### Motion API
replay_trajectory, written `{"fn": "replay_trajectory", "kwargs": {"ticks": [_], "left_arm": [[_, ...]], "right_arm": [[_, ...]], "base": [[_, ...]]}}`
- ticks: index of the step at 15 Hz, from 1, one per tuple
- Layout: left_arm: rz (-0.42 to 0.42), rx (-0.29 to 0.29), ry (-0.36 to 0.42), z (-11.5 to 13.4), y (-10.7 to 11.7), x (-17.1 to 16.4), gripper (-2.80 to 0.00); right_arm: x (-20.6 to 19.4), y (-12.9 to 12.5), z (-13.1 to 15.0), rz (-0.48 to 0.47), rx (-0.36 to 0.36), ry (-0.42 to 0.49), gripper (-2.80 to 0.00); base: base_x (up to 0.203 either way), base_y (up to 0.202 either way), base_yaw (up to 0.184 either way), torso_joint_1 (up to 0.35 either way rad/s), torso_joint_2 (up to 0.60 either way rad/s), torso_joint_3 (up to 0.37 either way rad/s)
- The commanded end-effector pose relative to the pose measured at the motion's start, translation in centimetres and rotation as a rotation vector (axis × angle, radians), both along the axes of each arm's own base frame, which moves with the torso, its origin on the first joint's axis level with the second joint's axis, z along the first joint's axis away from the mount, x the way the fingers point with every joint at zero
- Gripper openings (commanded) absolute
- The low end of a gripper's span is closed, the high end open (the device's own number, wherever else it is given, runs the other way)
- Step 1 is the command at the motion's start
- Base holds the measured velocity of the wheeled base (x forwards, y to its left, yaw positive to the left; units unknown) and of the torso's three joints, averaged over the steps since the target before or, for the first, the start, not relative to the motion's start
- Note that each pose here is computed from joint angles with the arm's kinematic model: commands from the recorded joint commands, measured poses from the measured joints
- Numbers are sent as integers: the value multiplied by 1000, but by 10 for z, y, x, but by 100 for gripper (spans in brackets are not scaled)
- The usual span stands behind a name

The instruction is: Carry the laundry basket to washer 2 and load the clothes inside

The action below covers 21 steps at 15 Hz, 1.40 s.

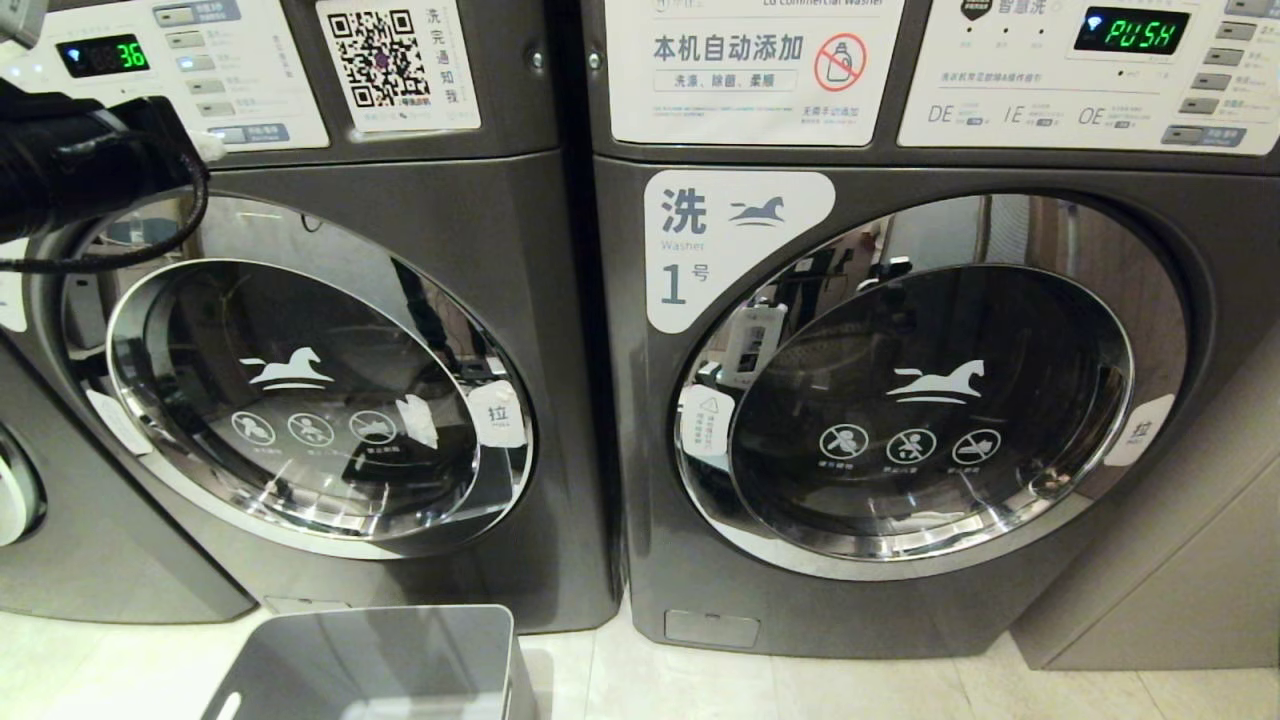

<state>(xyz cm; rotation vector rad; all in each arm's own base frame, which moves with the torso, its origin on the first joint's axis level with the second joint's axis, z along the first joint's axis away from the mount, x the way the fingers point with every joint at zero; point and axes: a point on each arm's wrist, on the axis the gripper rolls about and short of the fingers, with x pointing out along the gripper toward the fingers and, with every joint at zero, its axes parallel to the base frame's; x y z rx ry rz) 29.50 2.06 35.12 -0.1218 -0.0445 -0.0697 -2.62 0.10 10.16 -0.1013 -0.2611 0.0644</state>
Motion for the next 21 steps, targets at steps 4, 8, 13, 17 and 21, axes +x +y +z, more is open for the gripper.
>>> {"fn": "replay_trajectory", "kwargs": {"ticks": [4, 8, 13, 17, 21], "left_arm": [[-14, 4, -14, 3, -3, 8, -280], [-20, 4, -10, 1, -4, 14, -280], [-16, 3, 1, -2, -4, 18, -280], [-15, 4, -11, 0, -3, 25, -280], [-13, 6, -16, 1, -3, 32, -280]], "right_arm": [[4, 0, -11, 1, -2, 40, -280], [4, 0, -11, 1, -2, 40, -280], [4, 0, -11, 1, -2, 40, -280], [4, 0, -11, 1, -2, 40, -280], [4, 0, -11, 1, -2, 40, -280]], "base": [[0, 0, 0, 0, 0, 0], [0, 0, 0, 0, 0, 0], [0, 0, 0, 0, 0, 0], [0, 0, 0, 0, 0, 0], [0, 0, 0, 0, 0, 0]]}}
